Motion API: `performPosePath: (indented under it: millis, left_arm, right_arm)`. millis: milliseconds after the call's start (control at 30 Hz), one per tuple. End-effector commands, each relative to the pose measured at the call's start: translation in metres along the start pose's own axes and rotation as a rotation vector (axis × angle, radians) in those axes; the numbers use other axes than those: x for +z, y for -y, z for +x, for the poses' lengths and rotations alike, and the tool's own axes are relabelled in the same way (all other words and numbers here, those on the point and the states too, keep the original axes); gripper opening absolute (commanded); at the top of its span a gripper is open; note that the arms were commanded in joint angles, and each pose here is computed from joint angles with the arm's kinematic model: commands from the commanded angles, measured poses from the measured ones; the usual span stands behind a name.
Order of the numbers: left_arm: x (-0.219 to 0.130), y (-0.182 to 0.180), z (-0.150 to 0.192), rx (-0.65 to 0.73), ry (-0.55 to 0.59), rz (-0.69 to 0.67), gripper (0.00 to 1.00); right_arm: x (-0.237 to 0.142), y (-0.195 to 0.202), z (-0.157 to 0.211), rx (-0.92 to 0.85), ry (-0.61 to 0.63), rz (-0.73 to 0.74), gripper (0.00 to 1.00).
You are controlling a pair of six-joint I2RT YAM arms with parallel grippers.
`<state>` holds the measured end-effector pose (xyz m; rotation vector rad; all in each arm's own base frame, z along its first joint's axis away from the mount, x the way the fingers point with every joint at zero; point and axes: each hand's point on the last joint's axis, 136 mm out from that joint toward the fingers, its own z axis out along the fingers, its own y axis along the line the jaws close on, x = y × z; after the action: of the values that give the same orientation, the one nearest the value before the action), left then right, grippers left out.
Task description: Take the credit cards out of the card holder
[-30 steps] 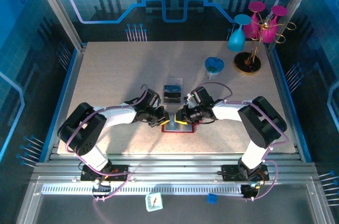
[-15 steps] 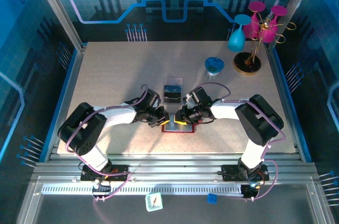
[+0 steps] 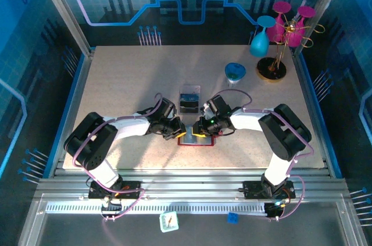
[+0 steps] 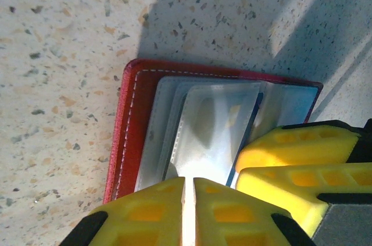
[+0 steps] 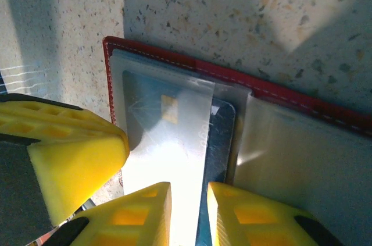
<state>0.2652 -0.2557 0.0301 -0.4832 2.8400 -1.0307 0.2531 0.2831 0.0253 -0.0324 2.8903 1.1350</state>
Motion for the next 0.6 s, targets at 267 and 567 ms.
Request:
performPosePath:
  millis: [267,567]
  left_arm:
    - [-0.001,0.001,-0.002,0.002,-0.007,-0.004,0.12]
    - [-0.012,0.006,-0.003,0.074,-0.004,-0.070,0.09]
  right_arm:
    - [-0.011,-0.013,0.001,-0.038,0.012,0.006,0.25]
    - [-0.022,-0.023,-0.004,-0.052,0.036,-0.021,0.25]
